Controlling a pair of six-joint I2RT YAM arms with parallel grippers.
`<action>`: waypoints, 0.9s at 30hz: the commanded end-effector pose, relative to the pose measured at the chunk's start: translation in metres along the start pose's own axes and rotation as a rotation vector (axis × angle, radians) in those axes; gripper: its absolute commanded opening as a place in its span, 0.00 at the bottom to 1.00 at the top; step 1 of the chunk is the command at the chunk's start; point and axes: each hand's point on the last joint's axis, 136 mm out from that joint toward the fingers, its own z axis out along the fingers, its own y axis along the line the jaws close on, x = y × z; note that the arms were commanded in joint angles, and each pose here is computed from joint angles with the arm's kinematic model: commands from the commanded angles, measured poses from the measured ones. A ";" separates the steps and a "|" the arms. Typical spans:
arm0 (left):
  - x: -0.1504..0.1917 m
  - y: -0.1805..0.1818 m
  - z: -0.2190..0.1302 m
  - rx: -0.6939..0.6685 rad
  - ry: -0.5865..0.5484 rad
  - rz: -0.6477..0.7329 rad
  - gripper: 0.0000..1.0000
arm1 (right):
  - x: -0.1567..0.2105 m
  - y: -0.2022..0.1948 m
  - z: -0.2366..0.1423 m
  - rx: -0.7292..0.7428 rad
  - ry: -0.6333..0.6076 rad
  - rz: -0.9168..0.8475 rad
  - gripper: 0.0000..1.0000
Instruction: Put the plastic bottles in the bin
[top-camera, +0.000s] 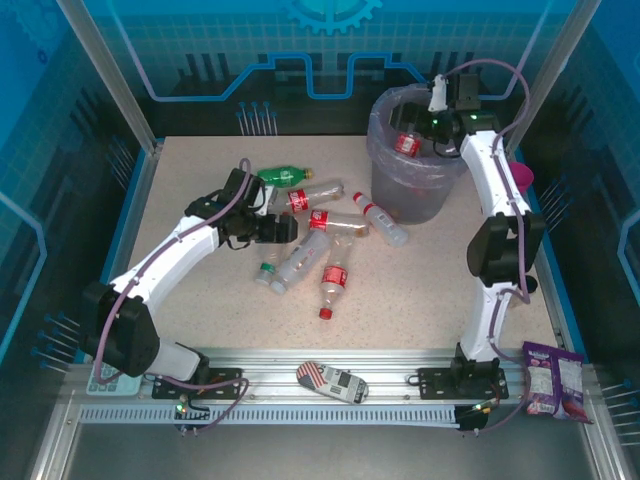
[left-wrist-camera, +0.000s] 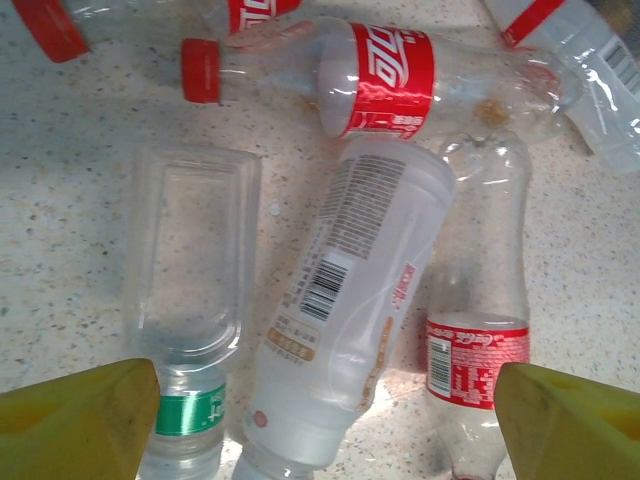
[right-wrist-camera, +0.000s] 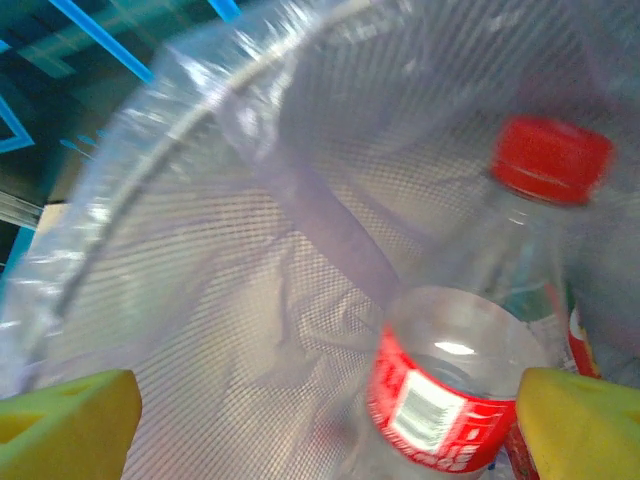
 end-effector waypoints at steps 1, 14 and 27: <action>-0.007 0.012 -0.006 -0.038 -0.007 -0.003 0.89 | -0.023 0.014 -0.056 0.022 -0.074 -0.065 0.97; 0.016 0.051 0.018 -0.111 0.112 -0.033 0.84 | 0.023 0.025 -0.141 0.006 -0.110 -0.057 0.97; 0.048 0.066 0.069 -0.186 0.257 0.010 0.95 | 0.060 0.030 -0.154 -0.051 -0.085 0.012 0.96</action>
